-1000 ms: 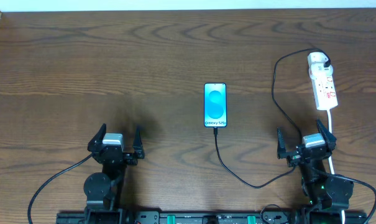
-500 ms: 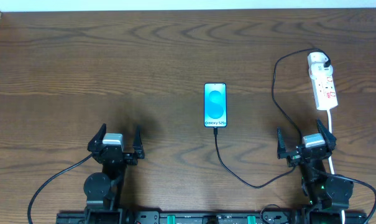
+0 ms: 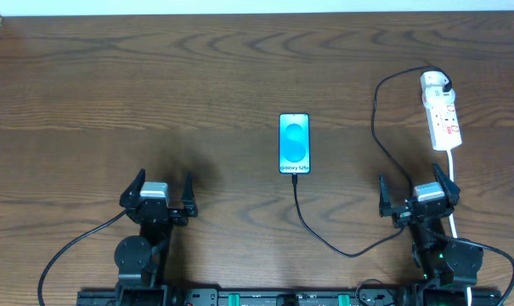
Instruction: Plug charger to phone and switch on socket
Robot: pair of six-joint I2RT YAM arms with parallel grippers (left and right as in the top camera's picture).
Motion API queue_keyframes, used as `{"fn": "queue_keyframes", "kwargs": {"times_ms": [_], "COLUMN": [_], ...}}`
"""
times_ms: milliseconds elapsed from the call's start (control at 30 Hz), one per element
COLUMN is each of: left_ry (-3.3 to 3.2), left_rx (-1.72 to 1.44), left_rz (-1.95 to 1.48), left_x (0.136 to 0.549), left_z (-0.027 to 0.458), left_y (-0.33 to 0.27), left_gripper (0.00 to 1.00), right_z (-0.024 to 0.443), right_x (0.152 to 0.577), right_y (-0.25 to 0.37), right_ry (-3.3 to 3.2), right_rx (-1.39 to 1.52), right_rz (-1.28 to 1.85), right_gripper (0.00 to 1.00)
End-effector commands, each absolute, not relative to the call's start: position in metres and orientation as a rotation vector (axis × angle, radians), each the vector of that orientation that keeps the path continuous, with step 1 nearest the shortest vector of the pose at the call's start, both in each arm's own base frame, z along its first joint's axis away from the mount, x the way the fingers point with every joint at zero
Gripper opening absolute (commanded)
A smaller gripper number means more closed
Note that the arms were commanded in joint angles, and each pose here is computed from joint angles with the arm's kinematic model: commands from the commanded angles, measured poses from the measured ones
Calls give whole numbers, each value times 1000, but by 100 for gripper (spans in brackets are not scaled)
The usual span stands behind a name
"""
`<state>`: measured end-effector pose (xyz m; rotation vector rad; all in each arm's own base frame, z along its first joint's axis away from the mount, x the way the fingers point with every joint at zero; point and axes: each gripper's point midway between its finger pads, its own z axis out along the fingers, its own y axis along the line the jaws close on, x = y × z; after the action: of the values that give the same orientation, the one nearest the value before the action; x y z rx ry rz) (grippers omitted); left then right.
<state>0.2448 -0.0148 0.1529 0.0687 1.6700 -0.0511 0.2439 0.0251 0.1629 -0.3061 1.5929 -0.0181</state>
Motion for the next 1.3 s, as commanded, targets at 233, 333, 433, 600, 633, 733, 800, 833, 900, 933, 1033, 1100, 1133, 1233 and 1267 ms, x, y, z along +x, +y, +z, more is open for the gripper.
{"fn": "queue_keyframes", "kwargs": {"times_ms": [233,333,433,600,633,733,800,833,900,933,1033,1100,1133,1233,1267], "left_ry": [1717,1717,1717,1717,1717,1717,1717,1717,1717,1717,1717,1717,1717,1717,1717], "left_rx": [86,86,86,86,86,86,86,86,86,86,86,86,86,86,86], "left_rz": [-62,-62,-62,-62,-62,-62,-62,-62,-62,-62,-62,-62,-62,-62,-62], "left_x": [243,243,243,243,243,243,243,243,243,243,243,243,243,243,243], "left_z": [138,138,138,138,138,138,138,138,138,138,138,138,138,138,138], "left_y": [-17,-17,-17,-17,-17,-17,-17,-17,-17,-17,-17,-17,-17,-17,-17], "left_gripper": [91,91,91,91,91,91,91,91,91,91,91,91,91,91,91], "right_z": [158,157,158,158,158,158,158,158,158,158,158,157,157,157,157], "right_x": [246,246,246,246,246,246,246,246,246,246,246,246,246,246,246], "right_y": [-12,-12,-12,-12,-12,-12,-12,-12,-12,-12,-12,-12,-12,-12,-12], "right_ry": [1636,1637,1636,1636,1636,1636,1636,1636,1636,1636,1636,1637,1637,1637,1637], "right_rx": [131,130,130,130,130,130,130,130,130,130,130,130,130,130,130], "right_rz": [64,64,64,64,64,64,64,64,64,64,64,64,64,64,64], "right_gripper": [99,99,99,99,99,99,99,99,99,99,99,99,99,99,99]}}
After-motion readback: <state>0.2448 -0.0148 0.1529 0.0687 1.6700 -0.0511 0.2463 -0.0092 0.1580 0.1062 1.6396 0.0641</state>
